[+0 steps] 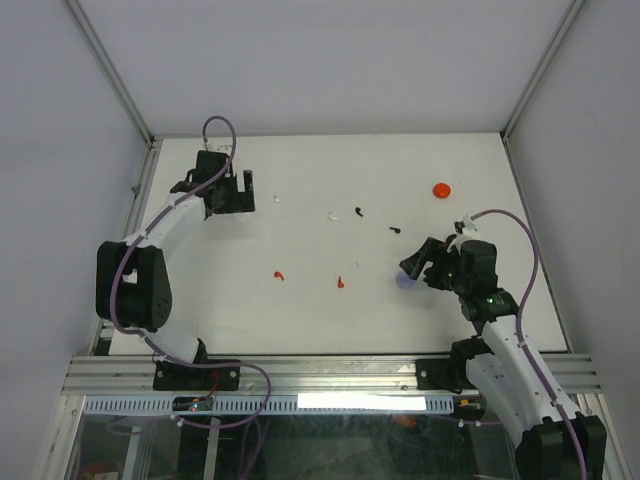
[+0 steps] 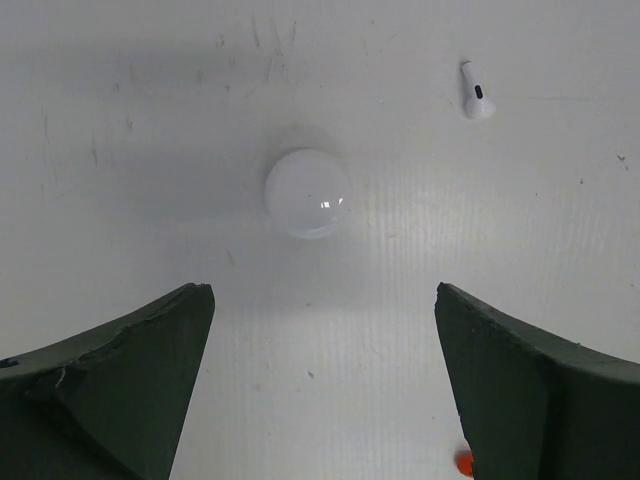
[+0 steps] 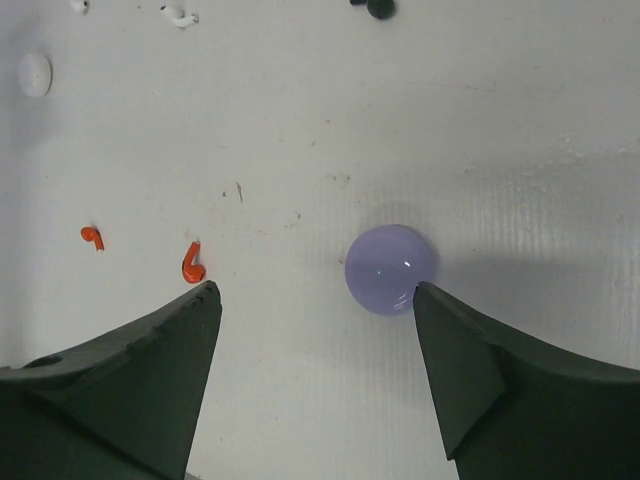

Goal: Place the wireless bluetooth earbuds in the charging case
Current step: Place the charging case at the center of the board, then pick up the charging case at the center of the board.

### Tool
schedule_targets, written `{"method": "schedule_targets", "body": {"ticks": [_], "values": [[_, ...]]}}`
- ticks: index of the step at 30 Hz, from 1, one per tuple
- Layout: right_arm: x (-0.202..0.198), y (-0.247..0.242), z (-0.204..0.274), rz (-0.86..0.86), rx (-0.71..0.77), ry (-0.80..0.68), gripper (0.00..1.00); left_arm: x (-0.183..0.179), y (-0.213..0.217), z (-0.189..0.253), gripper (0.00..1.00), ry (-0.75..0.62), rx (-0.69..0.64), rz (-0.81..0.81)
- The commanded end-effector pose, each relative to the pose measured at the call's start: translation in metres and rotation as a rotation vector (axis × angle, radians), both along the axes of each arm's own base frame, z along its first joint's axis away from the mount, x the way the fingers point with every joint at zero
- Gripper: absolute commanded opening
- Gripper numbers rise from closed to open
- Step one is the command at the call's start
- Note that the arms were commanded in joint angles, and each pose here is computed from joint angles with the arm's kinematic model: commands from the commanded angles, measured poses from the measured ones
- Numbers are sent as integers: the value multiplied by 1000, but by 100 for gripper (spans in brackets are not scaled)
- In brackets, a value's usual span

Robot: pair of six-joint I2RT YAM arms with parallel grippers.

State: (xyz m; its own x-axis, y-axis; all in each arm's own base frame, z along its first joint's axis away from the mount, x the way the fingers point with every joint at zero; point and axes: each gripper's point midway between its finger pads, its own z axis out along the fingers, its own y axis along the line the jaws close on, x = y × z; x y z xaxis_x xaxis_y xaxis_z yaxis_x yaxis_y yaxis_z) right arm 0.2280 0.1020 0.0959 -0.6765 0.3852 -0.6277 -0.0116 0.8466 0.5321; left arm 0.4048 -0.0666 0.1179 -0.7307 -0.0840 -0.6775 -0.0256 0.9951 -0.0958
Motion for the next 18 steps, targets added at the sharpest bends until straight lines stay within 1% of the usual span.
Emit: {"method": "schedule_targets", "body": {"ticks": [1,9,13,16,18], "values": [[11,2,33,37,-8,-144,81,27,4,11,97,-5,97,-109],[8,12,33,93,20,-145,82,42,10,-12,95,131,239,-279],[9,12,33,101,11,-147,82,42,11,-37,90,215,261,-330],[9,13,32,106,11,-139,82,47,4,-49,84,247,237,-357],[9,12,31,104,9,-136,81,50,-1,-54,78,257,218,-372]]}}
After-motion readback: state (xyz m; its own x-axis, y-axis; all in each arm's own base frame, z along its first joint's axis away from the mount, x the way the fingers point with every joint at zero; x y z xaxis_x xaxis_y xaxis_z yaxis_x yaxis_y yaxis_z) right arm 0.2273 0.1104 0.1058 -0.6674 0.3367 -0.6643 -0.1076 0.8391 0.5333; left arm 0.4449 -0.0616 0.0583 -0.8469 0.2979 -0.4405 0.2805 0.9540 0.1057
